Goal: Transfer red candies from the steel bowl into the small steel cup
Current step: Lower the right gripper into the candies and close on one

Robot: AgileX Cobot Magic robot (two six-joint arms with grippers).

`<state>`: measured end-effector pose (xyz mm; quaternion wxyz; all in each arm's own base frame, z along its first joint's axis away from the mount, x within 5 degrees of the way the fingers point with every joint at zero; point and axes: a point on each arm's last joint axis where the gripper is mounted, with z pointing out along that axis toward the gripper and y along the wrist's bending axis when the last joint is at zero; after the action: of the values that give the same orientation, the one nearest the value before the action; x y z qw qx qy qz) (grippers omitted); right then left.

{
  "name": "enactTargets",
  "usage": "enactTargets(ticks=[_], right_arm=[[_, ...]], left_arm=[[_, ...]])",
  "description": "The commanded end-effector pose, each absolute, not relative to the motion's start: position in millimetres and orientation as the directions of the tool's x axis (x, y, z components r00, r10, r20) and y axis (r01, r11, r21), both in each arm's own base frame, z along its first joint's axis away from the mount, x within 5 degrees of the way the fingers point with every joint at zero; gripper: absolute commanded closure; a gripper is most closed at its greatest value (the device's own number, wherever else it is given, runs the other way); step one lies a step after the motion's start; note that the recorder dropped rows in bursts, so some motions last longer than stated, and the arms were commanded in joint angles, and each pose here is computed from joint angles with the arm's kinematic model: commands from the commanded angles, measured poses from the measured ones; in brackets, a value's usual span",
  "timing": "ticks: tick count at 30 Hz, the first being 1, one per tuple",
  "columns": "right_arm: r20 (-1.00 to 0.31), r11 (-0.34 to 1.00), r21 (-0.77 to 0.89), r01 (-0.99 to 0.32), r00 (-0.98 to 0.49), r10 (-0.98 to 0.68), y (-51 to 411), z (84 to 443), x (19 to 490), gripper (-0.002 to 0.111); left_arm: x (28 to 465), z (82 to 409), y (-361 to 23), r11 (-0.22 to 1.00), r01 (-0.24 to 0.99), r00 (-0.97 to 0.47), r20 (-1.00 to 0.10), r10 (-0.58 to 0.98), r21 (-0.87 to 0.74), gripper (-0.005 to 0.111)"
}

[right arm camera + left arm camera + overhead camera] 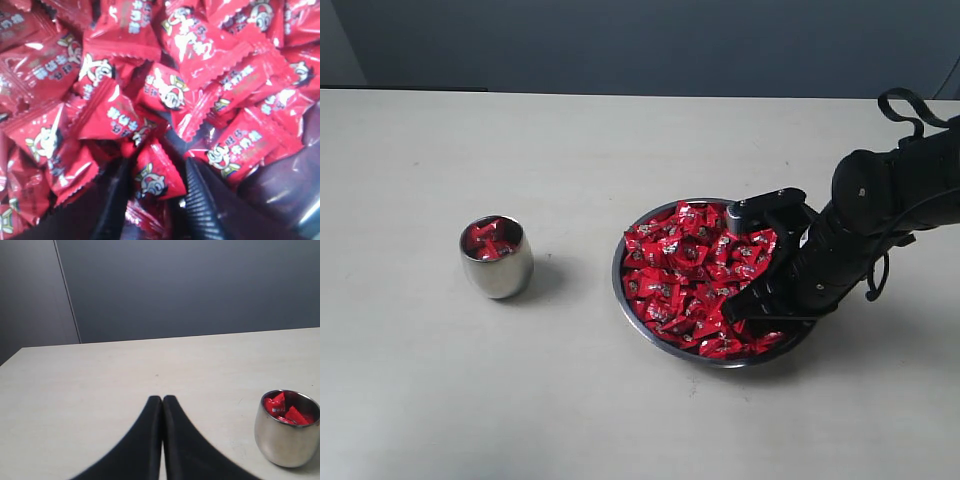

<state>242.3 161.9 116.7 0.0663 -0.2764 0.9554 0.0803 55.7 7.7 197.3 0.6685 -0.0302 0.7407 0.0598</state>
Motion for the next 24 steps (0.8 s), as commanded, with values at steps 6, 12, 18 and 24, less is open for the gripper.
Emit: enactTargets(ticks=[6, 12, 18, 24], right_arm=[[-0.152, 0.829, 0.113, -0.548, -0.834, -0.531, 160, 114, 241, 0.072], [-0.163, 0.822, 0.108, -0.559, -0.826, -0.540, 161, 115, 242, 0.102], [-0.167, 0.821, 0.105, -0.561, -0.824, -0.542, 161, 115, 243, 0.109], [-0.214, 0.818, 0.104, -0.565, -0.816, -0.537, 163, 128, 247, 0.109]], left_arm=[[56, 197, 8, 0.991, -0.126, -0.098, -0.995, 0.036, 0.048, 0.106], [56, 197, 8, 0.991, -0.126, -0.098, -0.995, 0.036, 0.048, 0.106], [56, 197, 8, 0.991, -0.126, -0.098, -0.995, 0.036, 0.048, 0.106], [56, 197, 8, 0.991, -0.126, -0.098, -0.995, 0.036, 0.048, 0.106]])
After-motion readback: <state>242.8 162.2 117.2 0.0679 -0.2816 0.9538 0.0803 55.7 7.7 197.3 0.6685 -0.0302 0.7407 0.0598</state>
